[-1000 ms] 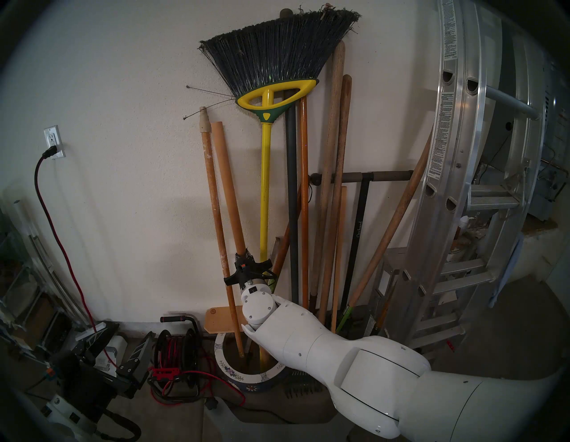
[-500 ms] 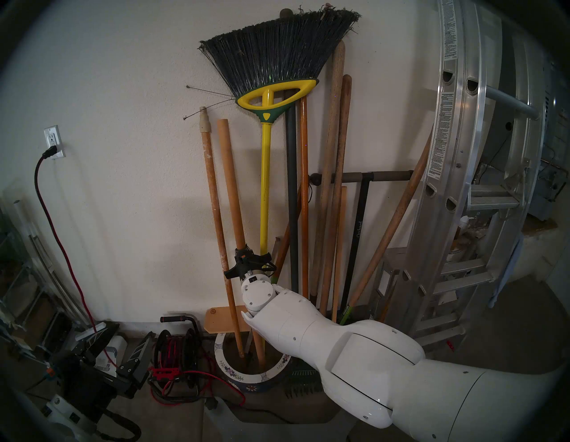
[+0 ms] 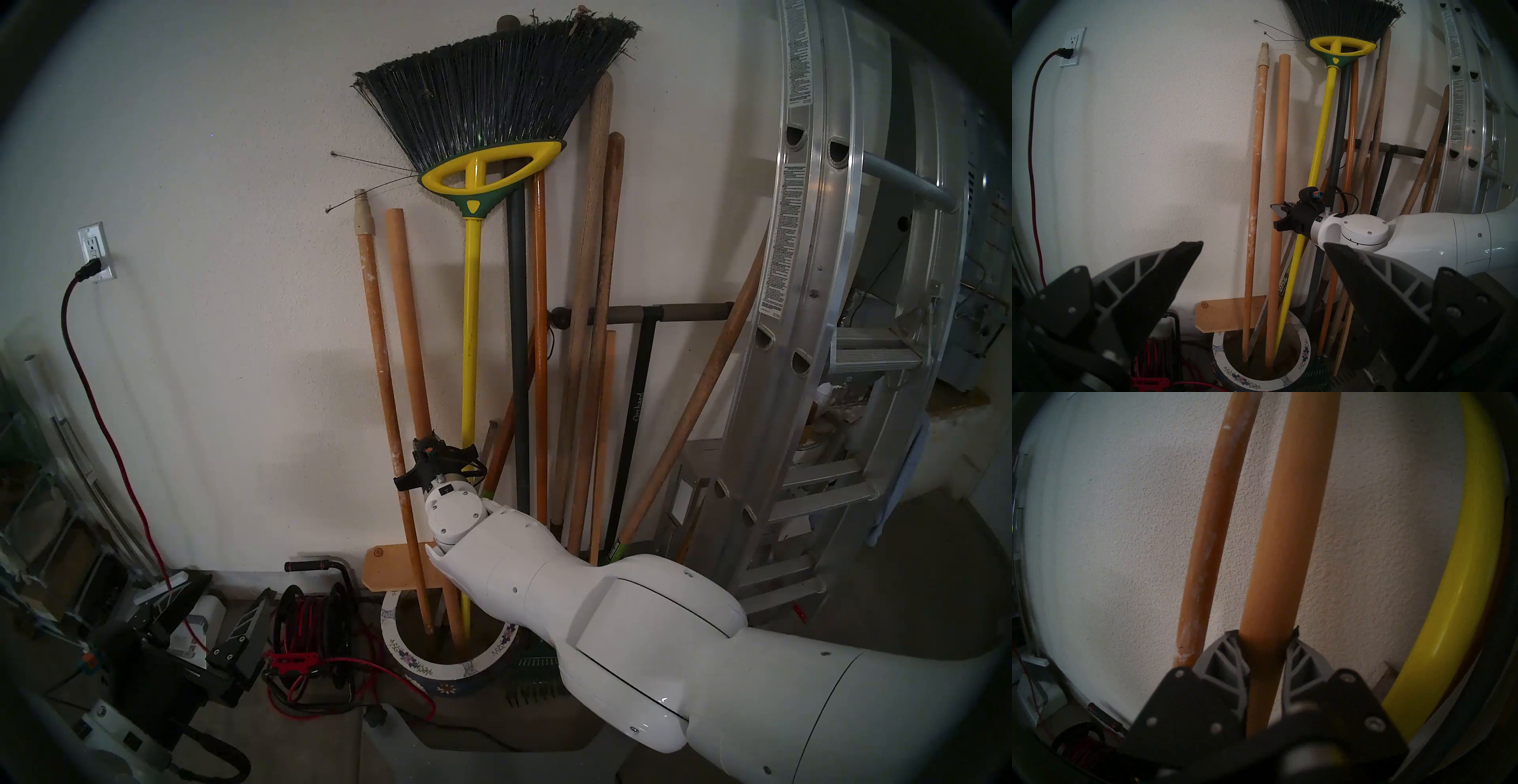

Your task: Put wooden sticks into the pot

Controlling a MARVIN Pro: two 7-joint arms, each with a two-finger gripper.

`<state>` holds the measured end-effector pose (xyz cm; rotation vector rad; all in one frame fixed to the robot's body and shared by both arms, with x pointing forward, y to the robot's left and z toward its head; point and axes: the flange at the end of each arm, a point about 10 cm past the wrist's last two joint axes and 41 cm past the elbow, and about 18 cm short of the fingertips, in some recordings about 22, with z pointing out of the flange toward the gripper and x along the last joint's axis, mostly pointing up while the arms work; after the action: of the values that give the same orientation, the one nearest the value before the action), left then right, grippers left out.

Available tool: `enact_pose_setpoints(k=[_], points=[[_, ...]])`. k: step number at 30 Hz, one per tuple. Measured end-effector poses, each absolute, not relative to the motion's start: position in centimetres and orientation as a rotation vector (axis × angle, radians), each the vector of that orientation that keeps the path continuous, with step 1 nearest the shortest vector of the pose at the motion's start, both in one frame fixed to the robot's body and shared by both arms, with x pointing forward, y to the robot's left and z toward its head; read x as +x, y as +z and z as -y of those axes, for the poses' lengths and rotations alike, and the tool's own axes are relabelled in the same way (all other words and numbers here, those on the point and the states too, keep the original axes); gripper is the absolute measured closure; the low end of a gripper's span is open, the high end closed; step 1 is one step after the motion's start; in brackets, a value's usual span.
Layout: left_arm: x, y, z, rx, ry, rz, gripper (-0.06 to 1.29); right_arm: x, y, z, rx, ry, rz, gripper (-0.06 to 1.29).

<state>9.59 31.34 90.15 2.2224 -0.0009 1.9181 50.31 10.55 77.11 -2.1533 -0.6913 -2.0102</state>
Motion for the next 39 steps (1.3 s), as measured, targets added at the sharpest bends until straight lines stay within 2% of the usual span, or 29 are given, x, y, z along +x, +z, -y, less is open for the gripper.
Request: enact_pose_setpoints(k=[10,11,12,39], points=[[9.6,90.2,-31.3,2.222,1.918,0.0,-0.04,50.8,78.6,-11.2,-2.109,-2.054,0.675,1.06],[9.6,90.2,-31.3,2.222,1.918,0.0,-0.04,50.7,78.7,-11.3,-2.099,-2.069,0.667,0.35],[9.6,90.2,-31.3,2.221,1.918,0.0,-0.04,50.7,78.7,-11.4,-2.092,-2.079,0.662,0.0],[9.6,90.1,-31.3,2.22,1.918,-0.001,-0.04,45.9,78.5,-13.4,-1.798,-2.349,0.489,-0.01]])
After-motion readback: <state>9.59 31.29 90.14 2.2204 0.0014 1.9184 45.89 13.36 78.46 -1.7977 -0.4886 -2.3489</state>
